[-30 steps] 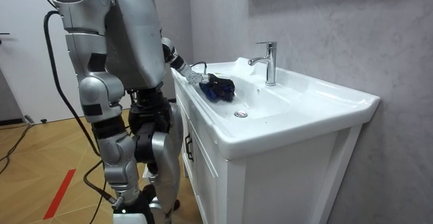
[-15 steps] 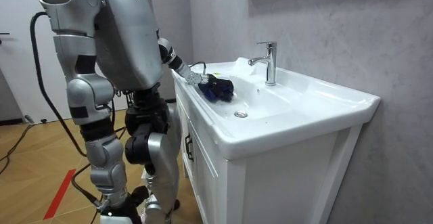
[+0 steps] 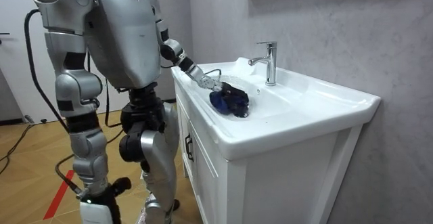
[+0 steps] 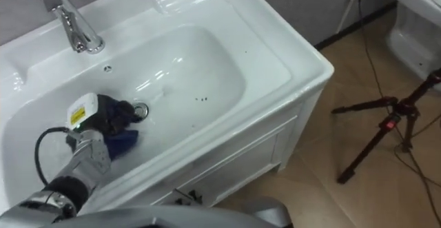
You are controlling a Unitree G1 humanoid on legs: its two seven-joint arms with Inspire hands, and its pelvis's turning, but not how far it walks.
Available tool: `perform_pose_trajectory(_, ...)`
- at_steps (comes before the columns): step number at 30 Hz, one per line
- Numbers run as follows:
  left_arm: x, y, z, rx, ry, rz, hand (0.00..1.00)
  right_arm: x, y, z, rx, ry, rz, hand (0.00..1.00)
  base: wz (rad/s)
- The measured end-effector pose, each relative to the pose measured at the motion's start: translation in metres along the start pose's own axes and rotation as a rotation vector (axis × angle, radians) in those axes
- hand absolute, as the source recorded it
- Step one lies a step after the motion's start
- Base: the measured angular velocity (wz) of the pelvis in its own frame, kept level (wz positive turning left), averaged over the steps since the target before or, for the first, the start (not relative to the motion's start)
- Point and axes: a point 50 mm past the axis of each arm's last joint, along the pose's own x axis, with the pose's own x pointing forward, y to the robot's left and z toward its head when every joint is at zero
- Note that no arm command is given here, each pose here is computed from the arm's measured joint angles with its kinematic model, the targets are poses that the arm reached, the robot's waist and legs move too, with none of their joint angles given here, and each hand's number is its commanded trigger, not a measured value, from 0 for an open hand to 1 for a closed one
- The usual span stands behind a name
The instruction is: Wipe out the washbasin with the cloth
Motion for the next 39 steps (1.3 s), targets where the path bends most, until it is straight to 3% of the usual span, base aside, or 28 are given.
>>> perform_pose_trajectory(5, 0.006, 0.003, 0.053, -0.149, -0.118, -0.109, 1.0, 0.0, 0.001, -0.004, -0.035, 0.035, 0.02, 0.0, -0.03)
perform_pose_trajectory(9, -0.006, -0.003, 0.113, -0.231, -0.307, -0.205, 1.0, 0.0, 0.005, 0.001, -0.12, 0.042, 0.035, 0.0, 0.0)
perform_pose_trajectory(10, -0.007, -0.003, 0.117, -0.241, -0.319, -0.218, 1.0, 0.0, 0.006, 0.002, -0.129, 0.042, 0.037, 0.0, 0.0)
perform_pose_trajectory(16, -0.01, -0.005, 0.124, -0.369, -0.325, -0.311, 1.0, -0.001, 0.015, 0.018, -0.201, -0.011, 0.053, 0.0, 0.01)
perform_pose_trajectory(23, -0.014, -0.007, 0.131, -0.382, -0.36, -0.335, 1.0, -0.002, 0.021, 0.029, -0.276, -0.036, 0.054, 0.0, -0.02)
perform_pose_trajectory(34, -0.016, -0.011, 0.13, -0.439, -0.34, -0.382, 1.0, 0.0, 0.025, 0.005, -0.262, 0.036, 0.099, 0.0, -0.06)
perform_pose_trajectory(39, -0.026, -0.011, 0.147, -0.503, -0.4, -0.436, 1.0, 0.0, 0.025, 0.005, -0.261, 0.049, 0.123, 0.0, -0.04)
